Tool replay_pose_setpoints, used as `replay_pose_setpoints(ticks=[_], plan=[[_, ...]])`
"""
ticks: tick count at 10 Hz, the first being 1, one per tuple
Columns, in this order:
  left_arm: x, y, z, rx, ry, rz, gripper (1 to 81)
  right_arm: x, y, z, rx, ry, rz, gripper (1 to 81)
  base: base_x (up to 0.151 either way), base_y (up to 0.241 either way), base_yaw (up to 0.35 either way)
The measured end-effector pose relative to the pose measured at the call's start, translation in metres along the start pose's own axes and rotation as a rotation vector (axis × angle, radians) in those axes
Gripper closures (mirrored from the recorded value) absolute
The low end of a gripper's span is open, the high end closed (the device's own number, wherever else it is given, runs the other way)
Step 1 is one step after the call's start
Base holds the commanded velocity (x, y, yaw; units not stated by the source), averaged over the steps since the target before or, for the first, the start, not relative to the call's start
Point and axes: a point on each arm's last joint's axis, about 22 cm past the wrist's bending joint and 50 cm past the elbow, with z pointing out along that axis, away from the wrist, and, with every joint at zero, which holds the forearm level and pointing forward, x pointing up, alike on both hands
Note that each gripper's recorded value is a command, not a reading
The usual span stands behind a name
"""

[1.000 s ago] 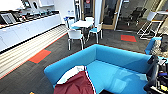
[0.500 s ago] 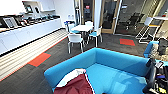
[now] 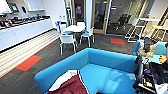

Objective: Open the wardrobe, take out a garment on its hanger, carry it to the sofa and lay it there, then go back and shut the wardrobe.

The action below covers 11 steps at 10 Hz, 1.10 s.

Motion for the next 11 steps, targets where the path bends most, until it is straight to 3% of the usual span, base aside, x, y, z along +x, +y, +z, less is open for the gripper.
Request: replay_pose_setpoints(ticks=[6, 11], plan=[[-0.004, 0.003, 0.001, -0.005, -0.003, -0.001, 1.0, 0.004, -0.002, 0.001, 0.002, 0.003, -0.003, 1.0, 0.000, 0.000, 0.000], [-0.002, 0.003, 0.001, -0.005, 0.004, 0.000, 1.0, 0.004, -0.004, 0.002, 0.004, 0.001, -0.003, 1.0, -0.093, 0.000, 0.000]])
